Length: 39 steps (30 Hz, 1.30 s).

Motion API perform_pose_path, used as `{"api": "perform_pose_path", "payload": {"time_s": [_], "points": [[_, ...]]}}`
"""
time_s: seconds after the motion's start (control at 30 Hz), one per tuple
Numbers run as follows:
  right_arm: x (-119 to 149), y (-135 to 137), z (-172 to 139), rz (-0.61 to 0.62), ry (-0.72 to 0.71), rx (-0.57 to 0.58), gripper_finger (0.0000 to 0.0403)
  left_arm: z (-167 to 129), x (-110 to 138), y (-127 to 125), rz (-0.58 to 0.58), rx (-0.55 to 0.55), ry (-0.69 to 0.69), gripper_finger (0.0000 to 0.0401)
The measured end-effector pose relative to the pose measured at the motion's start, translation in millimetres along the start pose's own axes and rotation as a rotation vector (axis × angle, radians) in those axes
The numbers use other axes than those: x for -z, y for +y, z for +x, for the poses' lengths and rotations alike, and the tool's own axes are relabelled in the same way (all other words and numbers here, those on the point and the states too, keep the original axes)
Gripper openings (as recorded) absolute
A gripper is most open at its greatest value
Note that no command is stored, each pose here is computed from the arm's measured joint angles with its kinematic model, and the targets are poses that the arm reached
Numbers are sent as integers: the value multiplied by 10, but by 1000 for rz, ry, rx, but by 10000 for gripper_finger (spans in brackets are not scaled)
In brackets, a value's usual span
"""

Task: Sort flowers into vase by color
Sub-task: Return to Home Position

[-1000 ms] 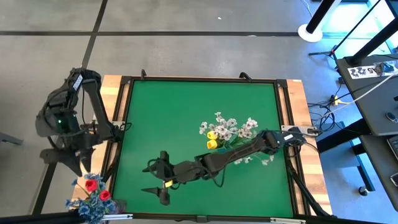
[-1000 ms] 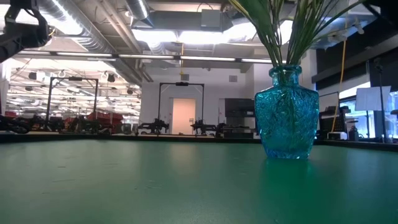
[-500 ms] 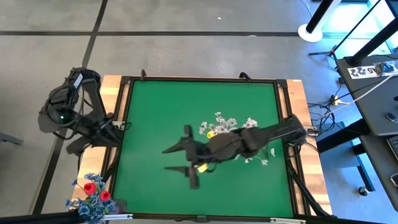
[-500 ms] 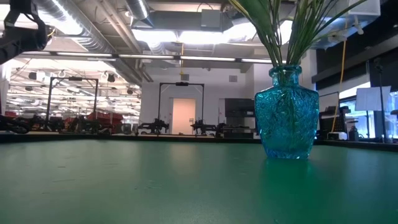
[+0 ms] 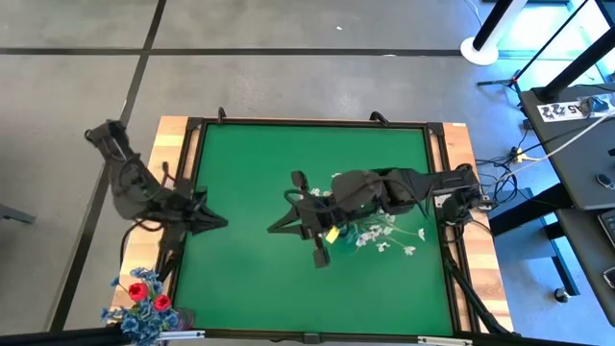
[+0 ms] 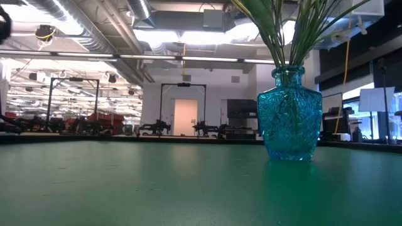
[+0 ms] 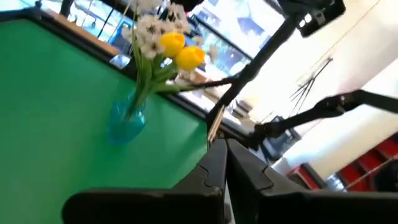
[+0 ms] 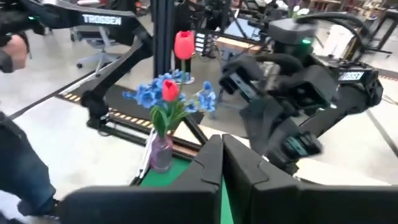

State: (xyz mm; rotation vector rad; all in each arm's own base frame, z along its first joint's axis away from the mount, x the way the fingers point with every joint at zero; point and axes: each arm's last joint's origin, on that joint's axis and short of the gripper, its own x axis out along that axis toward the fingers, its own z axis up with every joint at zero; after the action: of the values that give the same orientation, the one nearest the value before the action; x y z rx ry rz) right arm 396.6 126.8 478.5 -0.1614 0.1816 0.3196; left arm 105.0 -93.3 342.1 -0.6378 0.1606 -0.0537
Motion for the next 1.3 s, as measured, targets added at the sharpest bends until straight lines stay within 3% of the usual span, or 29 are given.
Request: {"api": "perform_pose_path", "payload": {"time_s": [0.27,0.43,0.67,0.8,0.87,1.2,1.3], "points": [[-87,97,-222,-8,14,-40,4,236,-190,253,68,-49,-60,3],[-62,91,-234,28,8,-37,4,188,-319,364,128,-92,-118,5],[-118,211,-281,56,-57,-82,6,67,-390,399,114,-118,-184,5],[-101,169,-293,124,-30,-17,7,34,-436,379,58,-92,-231,5],[-32,162,-286,96,38,6,7,11,-459,370,36,-77,-252,5],[193,84,-205,105,222,225,7,-42,-442,476,187,-127,-282,5],[243,-29,-148,137,207,127,8,-8,-406,516,184,-79,-316,5]]}}
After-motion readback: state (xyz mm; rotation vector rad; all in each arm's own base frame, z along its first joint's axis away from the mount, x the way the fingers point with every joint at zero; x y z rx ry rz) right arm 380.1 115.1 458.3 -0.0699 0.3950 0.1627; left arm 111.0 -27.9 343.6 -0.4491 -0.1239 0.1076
